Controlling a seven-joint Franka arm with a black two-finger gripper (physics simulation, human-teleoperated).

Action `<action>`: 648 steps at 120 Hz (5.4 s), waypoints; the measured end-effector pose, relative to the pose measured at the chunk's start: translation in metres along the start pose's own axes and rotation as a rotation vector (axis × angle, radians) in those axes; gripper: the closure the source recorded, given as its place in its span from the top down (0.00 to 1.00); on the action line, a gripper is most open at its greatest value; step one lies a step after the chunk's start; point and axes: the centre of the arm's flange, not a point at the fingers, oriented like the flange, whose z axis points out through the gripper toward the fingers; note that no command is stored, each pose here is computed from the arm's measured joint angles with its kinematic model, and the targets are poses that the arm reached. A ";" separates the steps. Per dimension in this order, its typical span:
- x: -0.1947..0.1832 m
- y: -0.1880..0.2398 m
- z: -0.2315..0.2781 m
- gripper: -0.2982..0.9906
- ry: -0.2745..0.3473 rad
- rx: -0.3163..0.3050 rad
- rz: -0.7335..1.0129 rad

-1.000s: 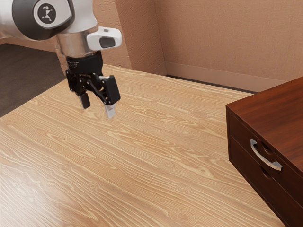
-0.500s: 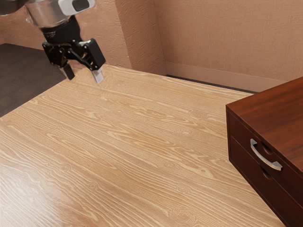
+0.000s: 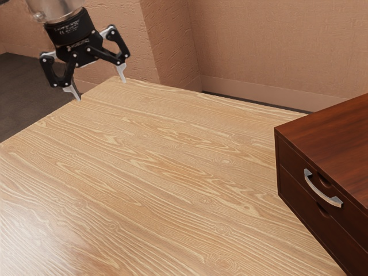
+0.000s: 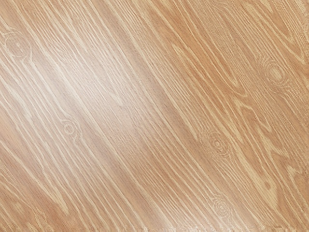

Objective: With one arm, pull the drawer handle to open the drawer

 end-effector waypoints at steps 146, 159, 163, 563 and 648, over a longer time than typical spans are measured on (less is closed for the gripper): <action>-0.166 0.158 0.186 0.75 -0.022 -0.269 -0.118; -0.165 0.163 0.192 0.71 -0.022 -0.284 -0.126; -0.165 0.166 0.195 0.70 -0.023 -0.286 -0.128; -0.216 0.148 0.230 0.16 -0.044 -0.252 -0.115; -0.220 0.103 0.225 0.16 -0.034 -0.274 -0.141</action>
